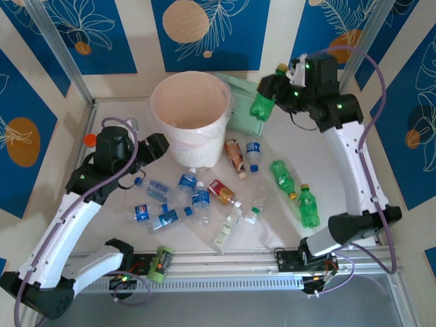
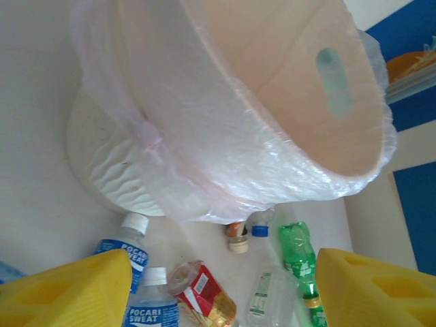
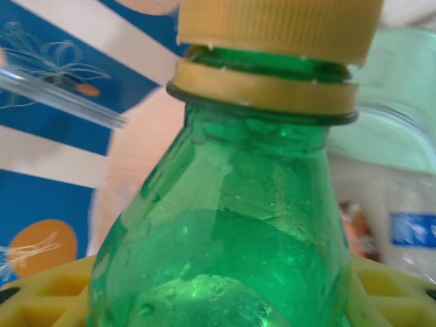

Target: Put the plastic bottles in the bin

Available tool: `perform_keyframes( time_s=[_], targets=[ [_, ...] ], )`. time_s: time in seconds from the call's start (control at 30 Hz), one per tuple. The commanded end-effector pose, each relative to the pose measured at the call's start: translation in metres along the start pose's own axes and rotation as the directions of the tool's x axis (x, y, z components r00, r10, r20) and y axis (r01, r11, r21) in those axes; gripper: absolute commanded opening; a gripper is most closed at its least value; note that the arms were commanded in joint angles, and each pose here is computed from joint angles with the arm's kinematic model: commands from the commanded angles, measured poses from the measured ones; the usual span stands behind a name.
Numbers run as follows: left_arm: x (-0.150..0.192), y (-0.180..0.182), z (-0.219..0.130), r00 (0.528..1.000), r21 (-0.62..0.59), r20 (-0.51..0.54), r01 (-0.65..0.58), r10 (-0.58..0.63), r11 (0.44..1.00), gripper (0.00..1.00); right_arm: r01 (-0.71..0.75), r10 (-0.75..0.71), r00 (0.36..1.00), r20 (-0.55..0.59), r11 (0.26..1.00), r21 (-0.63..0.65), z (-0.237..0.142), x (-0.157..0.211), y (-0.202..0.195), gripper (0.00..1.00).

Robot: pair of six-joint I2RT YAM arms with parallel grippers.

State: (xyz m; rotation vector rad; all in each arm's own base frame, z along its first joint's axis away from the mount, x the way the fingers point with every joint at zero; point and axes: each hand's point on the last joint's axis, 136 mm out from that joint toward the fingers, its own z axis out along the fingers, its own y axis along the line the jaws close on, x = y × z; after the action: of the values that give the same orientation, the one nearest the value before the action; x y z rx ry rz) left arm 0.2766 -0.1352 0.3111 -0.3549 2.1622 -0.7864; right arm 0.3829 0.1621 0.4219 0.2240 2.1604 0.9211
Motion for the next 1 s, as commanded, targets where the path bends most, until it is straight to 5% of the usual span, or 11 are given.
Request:
perform_keyframes(
  time_s=[0.0, 0.5, 0.97],
  targets=[
    [0.002, 0.022, -0.006, 1.000, -0.090, 0.019, 0.018, -0.016, 0.996, 0.72, 0.007, -0.013, 0.998, -0.069, 0.996, -0.084, 0.024, 0.003, 0.026, 0.55],
    [0.011, 0.045, -0.019, 0.997, -0.182, 0.030, 0.068, -0.064, 0.981, 0.74, 0.048, -0.094, 0.964, -0.247, 0.982, -0.183, 0.111, 0.034, 0.078, 0.58],
    [0.064, 0.132, -0.061, 0.971, -0.523, 0.033, 0.220, -0.238, 0.823, 0.85, 0.020, -0.065, 0.959, -0.275, 0.986, -0.166, 0.122, 0.039, 0.071, 0.87]
  ],
)
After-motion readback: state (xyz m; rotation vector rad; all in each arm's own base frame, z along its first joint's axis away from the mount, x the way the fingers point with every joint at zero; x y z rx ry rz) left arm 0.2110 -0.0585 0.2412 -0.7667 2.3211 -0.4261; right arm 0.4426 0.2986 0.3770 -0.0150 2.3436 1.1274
